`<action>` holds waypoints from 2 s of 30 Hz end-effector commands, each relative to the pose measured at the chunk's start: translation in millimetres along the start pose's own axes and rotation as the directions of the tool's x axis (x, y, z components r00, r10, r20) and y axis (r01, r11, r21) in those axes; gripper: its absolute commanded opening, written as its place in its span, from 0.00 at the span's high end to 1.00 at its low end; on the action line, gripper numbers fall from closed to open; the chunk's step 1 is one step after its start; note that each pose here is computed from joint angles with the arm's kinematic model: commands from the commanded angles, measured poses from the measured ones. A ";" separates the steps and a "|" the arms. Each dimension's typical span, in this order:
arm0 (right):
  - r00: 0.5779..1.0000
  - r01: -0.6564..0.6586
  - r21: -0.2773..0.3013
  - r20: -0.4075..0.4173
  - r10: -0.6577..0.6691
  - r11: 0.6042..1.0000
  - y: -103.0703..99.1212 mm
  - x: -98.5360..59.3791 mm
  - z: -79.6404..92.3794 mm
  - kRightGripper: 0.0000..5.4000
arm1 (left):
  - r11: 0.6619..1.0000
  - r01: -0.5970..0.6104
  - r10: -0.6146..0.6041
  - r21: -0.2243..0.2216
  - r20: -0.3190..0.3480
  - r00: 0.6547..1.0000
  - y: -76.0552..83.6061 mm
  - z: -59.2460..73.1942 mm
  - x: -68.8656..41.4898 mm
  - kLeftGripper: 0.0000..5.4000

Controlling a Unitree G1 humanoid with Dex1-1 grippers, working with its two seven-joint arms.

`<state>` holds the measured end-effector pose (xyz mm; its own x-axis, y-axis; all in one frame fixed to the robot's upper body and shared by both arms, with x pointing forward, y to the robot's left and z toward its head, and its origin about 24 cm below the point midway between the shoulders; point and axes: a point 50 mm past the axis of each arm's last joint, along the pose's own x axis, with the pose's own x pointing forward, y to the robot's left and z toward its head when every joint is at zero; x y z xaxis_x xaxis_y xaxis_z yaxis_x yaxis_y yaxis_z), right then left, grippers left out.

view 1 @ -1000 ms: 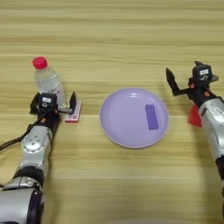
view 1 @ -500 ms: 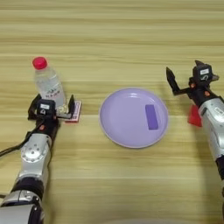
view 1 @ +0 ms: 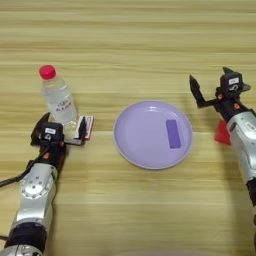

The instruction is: Move the objects on the table

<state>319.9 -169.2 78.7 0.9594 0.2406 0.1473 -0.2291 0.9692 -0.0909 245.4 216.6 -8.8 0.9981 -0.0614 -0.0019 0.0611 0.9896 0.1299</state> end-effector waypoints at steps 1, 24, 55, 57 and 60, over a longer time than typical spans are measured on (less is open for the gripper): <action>1.000 -0.007 0.001 0.002 0.007 1.000 1.3 -0.4 1.2 0.00 | 1.000 0.024 -0.024 -0.003 -0.026 0.999 -6.4 1.4 -5.9 0.00; 1.000 -0.018 0.015 0.007 0.018 1.000 8.4 3.0 1.6 0.00 | 0.998 0.059 -0.063 -0.033 -0.147 0.987 -25.3 -1.2 -27.1 0.00; 1.000 -0.004 0.025 0.016 0.004 1.000 7.1 3.3 2.3 0.00 | 0.971 0.049 -0.115 -0.235 -0.277 0.954 -38.4 -26.8 -26.2 0.00; 1.000 -0.002 0.025 0.015 0.002 1.000 6.5 3.0 2.2 0.00 | 0.972 0.035 -0.105 -0.233 -0.292 0.951 -36.4 -31.3 -26.0 0.00; 1.000 -0.001 0.025 0.013 0.000 1.000 6.2 2.8 1.8 0.00 | 0.976 0.025 -0.090 -0.215 -0.301 0.949 -33.9 -35.0 -25.2 0.00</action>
<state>319.4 -162.1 78.2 0.9561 0.2504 0.1524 -0.2414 0.9675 -0.0755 237.7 183.2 -16.6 0.9784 -0.1437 -0.1485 0.1332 0.9880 -0.0780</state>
